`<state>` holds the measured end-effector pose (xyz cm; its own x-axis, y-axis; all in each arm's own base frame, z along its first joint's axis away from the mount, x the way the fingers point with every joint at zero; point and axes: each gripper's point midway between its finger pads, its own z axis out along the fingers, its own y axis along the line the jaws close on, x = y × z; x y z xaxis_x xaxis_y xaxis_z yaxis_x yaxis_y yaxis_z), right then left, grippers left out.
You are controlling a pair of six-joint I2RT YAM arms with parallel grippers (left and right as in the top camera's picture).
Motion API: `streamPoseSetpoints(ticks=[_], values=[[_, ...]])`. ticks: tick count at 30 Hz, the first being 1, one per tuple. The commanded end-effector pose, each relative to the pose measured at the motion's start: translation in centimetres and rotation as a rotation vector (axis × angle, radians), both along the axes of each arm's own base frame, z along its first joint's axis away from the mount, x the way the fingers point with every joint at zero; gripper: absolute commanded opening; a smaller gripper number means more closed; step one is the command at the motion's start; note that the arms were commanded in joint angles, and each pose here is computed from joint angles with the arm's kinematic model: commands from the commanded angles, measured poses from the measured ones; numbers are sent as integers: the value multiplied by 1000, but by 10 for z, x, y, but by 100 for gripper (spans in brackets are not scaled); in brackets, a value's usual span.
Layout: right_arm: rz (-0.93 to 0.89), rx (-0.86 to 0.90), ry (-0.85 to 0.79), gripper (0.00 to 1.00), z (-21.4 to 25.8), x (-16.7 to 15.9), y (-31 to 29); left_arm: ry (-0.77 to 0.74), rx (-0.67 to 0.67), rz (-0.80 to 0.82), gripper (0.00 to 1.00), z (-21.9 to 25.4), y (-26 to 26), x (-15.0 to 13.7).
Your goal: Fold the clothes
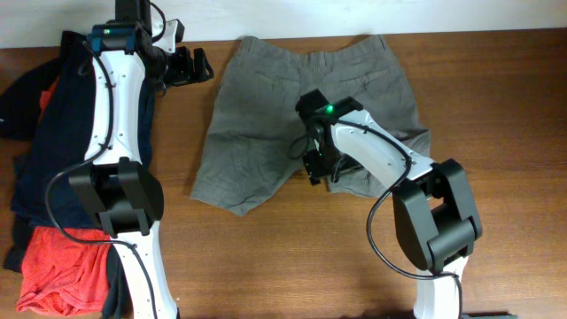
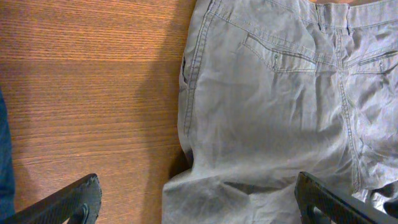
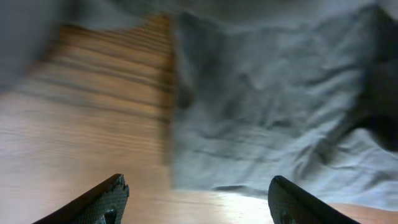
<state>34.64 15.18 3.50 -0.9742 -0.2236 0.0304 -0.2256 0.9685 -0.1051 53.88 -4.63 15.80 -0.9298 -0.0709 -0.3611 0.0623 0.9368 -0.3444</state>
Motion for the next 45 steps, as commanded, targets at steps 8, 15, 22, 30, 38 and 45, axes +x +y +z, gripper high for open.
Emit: streamPoseSetpoints(ticks=[8, 15, 22, 30, 38, 45], values=[[52, -9, 17, 75, -9, 0, -14, -22, 10, 13, 99, 7, 2, 3], [51, 73, -2, 69, -22, 3, -1, -6, 19, 17, 99, 5, 4, 0], [54, 68, 9, 60, -36, -5, -4, -27, 19, 17, 99, 7, 4, 4], [27, 51, 78, 4, -36, -23, -10, -37, 19, 17, 99, 8, 4, 6], [-2, 187, 360, 4, 3, -87, 14, -27, 19, 17, 99, 7, 4, 4], [65, 223, 453, 8, 18, -124, 43, -18, 19, 17, 99, 6, 4, 2]])
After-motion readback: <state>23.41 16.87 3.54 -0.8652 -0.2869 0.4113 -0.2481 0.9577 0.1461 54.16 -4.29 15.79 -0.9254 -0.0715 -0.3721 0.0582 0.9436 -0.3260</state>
